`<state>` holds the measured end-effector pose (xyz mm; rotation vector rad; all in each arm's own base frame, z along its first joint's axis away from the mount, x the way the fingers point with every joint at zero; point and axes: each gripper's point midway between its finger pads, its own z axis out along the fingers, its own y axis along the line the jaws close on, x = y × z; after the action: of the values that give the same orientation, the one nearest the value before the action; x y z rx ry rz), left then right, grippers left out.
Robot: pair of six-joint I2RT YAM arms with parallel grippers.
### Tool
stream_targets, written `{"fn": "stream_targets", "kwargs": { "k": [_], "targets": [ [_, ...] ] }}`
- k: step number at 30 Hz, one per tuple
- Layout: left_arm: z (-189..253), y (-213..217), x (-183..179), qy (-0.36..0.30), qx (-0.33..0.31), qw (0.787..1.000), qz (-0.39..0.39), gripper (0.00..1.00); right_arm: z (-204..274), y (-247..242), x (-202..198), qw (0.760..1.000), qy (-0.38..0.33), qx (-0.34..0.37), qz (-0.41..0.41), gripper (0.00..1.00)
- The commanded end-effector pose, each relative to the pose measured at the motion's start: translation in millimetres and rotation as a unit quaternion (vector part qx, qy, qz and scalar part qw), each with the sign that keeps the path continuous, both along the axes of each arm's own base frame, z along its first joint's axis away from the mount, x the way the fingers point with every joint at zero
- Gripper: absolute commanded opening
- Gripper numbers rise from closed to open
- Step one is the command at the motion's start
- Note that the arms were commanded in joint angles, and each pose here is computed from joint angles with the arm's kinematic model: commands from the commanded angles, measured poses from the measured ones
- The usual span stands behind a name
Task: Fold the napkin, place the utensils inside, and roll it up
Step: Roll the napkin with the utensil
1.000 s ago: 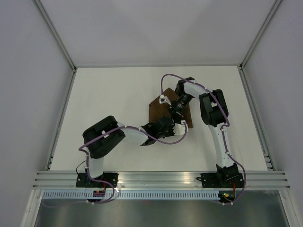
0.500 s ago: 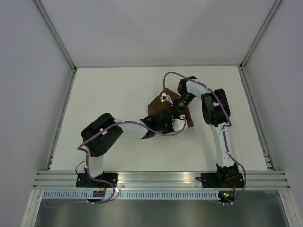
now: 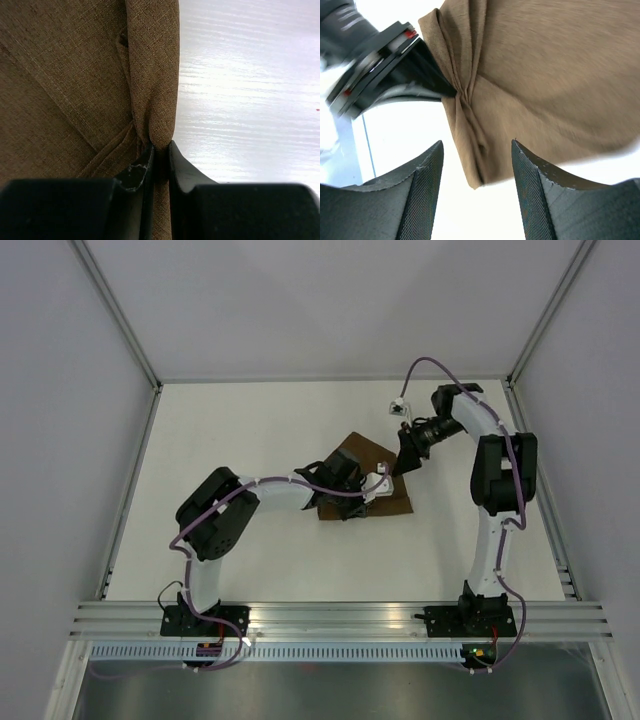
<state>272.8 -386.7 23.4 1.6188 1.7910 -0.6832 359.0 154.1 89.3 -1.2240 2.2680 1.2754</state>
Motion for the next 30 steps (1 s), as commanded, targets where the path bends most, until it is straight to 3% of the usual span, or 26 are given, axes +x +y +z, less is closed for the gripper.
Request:
{"fn": "stream_targets", "kwargs": {
  "k": [1,6,7,9,10,12,14,22,30],
  "targets": [
    [-12.4,9.4,-31.0,0.159,0.008,0.987,-0.007,0.02,32.2,-16.0,12.8,0.995,-0.069,0.057,-0.041,0.63],
    [-5.0,11.7,-29.8,0.267,-0.013,0.964,-0.007,0.02,43.3,-41.0,3.0,0.983,-0.167,0.031,-0.067,0.63],
    [-11.8,17.1,-25.8,0.292,-0.013,0.956,0.006,0.02,28.2,-43.9,-1.5,0.98,-0.186,0.019,-0.07,0.63],
    [-6.4,14.9,-25.7,0.326,-0.032,0.945,-0.002,0.02,40.6,-44.6,-7.8,0.968,-0.24,0.001,-0.077,0.63],
    [-13.0,19.8,-25.8,0.355,-0.028,0.934,0.008,0.02,23.6,-48.5,-11.6,0.962,-0.262,-0.023,-0.08,0.64],
    [-11.1,17.7,-25.3,0.382,-0.037,0.923,0.002,0.02,38.6,-38.9,-13.6,0.937,-0.34,-0.038,-0.067,0.65],
    [-19.9,19.5,-30.2,0.408,-0.028,0.913,0.004,0.02,27.7,-37.7,-31.0,0.924,-0.37,-0.072,-0.062,0.67],
    [-22.1,13.4,-25.0,0.459,-0.033,0.888,0.003,0.02,-5.0,17.1,-63.4,0.893,-0.434,-0.115,0.015,0.7],
    [-23.9,11.4,-20.7,0.475,-0.021,0.88,0.019,0.02,-36.2,50.0,-75.4,0.889,-0.432,-0.138,0.068,0.7]
  ]
}}
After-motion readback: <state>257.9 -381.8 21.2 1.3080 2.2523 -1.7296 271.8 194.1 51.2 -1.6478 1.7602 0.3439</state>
